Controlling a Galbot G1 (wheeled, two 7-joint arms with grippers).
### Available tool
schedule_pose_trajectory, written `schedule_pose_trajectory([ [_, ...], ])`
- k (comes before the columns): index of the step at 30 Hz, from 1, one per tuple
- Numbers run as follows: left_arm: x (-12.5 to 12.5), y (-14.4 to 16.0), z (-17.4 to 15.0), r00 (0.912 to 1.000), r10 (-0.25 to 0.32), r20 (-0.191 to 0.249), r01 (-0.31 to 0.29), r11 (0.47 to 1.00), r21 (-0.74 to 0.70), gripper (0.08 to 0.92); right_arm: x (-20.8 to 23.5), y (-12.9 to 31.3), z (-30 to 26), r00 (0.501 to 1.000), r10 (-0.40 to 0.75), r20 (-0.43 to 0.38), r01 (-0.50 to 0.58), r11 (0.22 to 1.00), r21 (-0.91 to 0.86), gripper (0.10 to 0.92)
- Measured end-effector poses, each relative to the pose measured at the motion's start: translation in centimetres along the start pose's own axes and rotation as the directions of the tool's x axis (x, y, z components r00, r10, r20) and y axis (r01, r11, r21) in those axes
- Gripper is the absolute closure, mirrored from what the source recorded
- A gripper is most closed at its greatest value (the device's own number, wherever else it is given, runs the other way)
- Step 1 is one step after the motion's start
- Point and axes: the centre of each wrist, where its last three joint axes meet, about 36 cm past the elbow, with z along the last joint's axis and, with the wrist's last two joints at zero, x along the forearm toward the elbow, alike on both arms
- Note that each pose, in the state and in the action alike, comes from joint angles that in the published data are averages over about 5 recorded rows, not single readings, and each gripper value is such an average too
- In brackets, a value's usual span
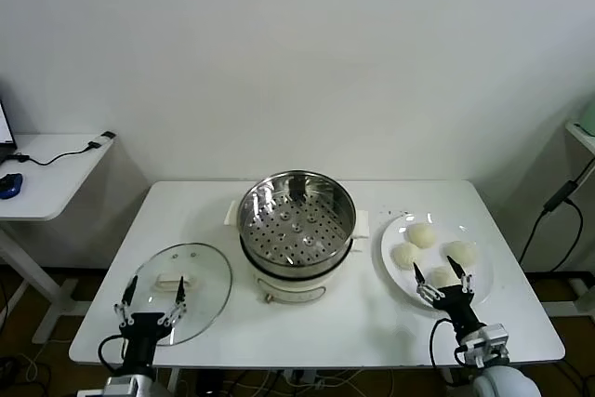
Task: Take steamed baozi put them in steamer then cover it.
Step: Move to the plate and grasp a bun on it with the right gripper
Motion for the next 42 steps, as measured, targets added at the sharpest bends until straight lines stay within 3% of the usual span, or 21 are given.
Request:
schedule_pose_trajectory([
  [5, 0.2, 0.2, -0.1, 1.0000, -0.003, 0.000, 0.003, 1.000, -0.007, 0.177, -1.5, -3.0, -1.6, 0.996, -0.083, -0.042, 0.087, 0.991, 0.104, 0.200],
  [10, 0.6, 0.3, -0.5, 0.9999, 0.000, -0.015, -0.001, 1.000, -0.008, 0.177, -4.7, -8.1, -5.1, 0.963, -0.216, -0.164, 0.254, 0.928, 0.273, 0.200],
  [19, 1.2, 0.4, -0.6, 0.9991, 0.000, -0.043, 0.000, 1.000, 0.004, 0.177, -13.8, -14.7, -13.0, 0.798, -0.375, -0.471, 0.592, 0.633, 0.500, 0.200],
  [24, 1.5, 0.5, -0.8, 0.9989, -0.003, -0.048, 0.003, 1.000, 0.007, 0.177, -18.4, -16.3, -16.6, 0.681, -0.359, -0.638, 0.725, 0.449, 0.521, 0.200],
  [29, 1.5, 0.5, -0.8, 0.9987, -0.006, -0.051, 0.006, 1.000, 0.011, 0.177, -22.1, -17.1, -19.0, 0.576, -0.298, -0.761, 0.812, 0.317, 0.490, 0.200],
  [42, 1.3, 0.9, -0.1, 0.9972, -0.013, -0.073, 0.013, 1.000, 0.005, 0.177, -30.0, -15.7, -21.4, 0.417, -0.168, -0.893, 0.905, 0.163, 0.392, 0.200],
])
